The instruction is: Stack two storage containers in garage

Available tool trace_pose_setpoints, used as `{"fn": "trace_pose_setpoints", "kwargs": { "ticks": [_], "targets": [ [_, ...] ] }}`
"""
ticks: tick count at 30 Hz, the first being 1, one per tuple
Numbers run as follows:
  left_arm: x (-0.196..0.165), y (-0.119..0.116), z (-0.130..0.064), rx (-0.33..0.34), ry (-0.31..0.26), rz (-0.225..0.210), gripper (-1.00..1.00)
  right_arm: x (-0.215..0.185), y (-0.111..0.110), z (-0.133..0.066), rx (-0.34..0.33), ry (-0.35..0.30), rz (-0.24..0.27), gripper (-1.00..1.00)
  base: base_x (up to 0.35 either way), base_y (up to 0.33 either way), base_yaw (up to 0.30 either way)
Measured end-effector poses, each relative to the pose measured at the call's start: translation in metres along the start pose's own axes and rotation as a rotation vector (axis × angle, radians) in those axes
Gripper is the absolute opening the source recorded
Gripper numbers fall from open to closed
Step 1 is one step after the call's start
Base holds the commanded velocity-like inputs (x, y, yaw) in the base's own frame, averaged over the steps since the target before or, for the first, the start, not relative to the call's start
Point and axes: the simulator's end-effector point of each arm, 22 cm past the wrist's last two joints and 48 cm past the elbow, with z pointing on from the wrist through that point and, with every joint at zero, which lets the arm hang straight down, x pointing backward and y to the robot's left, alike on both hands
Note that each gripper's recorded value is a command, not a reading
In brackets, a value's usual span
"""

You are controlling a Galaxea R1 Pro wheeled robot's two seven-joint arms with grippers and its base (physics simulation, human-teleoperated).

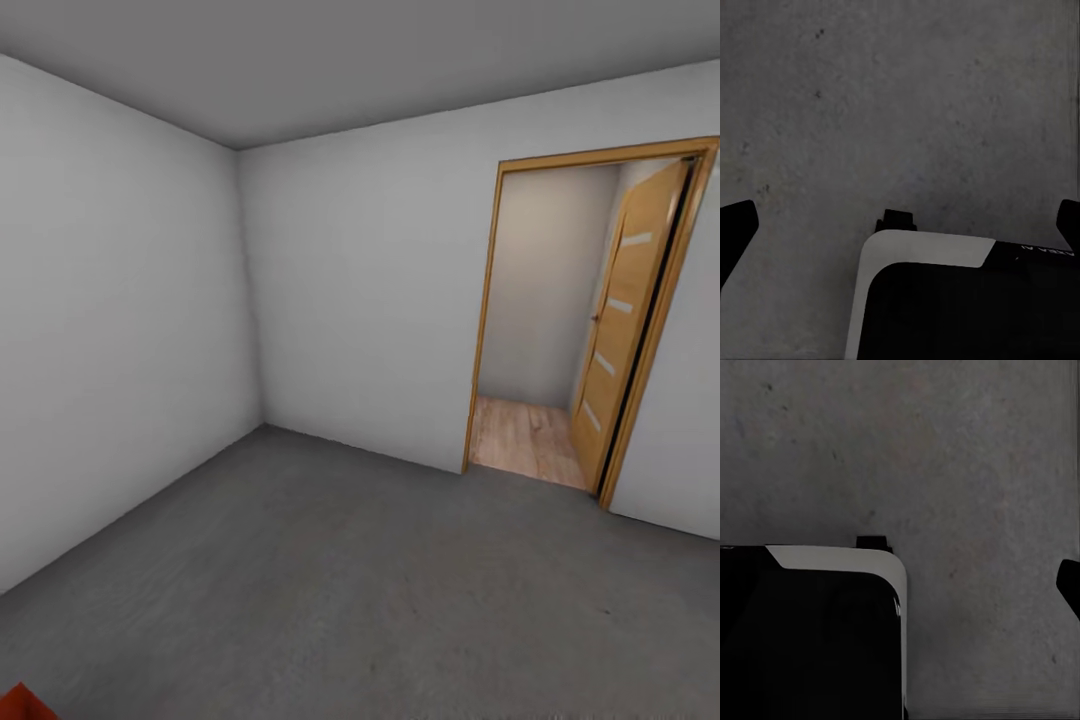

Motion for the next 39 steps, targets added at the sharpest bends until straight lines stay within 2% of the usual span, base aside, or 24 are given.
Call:
{"fn": "trace_pose_setpoints", "kwargs": {
  "ticks": [39],
  "targets": [
    [-0.0006,0.0,-0.0001,0.0,-0.001,-0.001,1.0,-0.0009,-0.0016,0.0,0.005,-0.003,0.01,1.0,0.0,0.0,-0.288]
  ]
}}
